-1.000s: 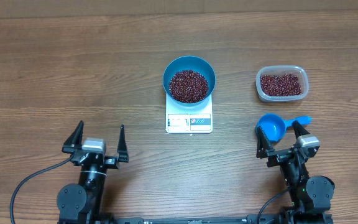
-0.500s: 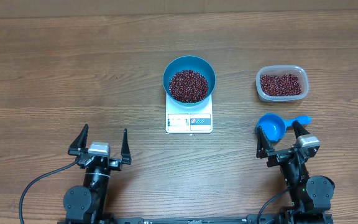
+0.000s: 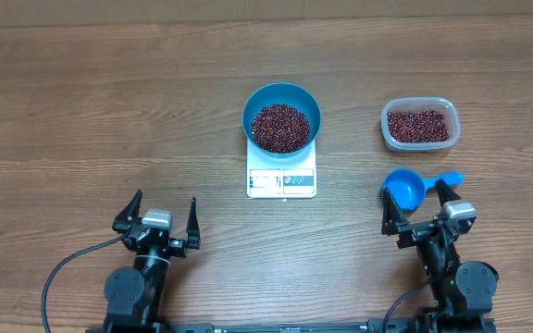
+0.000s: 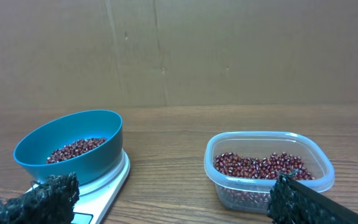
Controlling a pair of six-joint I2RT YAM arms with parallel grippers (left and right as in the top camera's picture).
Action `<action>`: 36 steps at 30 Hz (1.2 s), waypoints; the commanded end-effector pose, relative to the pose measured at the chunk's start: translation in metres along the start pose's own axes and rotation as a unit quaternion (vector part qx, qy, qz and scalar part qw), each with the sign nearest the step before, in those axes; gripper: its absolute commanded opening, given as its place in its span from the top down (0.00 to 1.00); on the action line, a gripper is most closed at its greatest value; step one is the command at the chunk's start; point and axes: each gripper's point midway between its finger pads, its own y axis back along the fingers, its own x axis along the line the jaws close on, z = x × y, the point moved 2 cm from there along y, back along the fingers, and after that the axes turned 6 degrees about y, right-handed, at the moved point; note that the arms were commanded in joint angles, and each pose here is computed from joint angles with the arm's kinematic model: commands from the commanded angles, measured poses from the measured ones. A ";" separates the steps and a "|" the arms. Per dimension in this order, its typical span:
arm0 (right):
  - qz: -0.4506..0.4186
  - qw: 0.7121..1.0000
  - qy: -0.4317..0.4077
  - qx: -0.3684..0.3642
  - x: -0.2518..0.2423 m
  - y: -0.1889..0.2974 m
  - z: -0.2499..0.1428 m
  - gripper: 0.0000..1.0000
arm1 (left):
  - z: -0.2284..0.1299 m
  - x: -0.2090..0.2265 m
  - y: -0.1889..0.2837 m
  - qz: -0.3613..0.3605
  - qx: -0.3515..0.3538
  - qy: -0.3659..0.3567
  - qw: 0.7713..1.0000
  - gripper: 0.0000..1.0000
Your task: Scoop item into bowl and weigh 150g on scale
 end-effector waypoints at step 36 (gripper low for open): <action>0.000 1.000 0.000 -0.001 0.001 0.000 -0.002 0.00 | 0.000 -0.002 -0.001 -0.010 -0.009 -0.008 1.000 0.00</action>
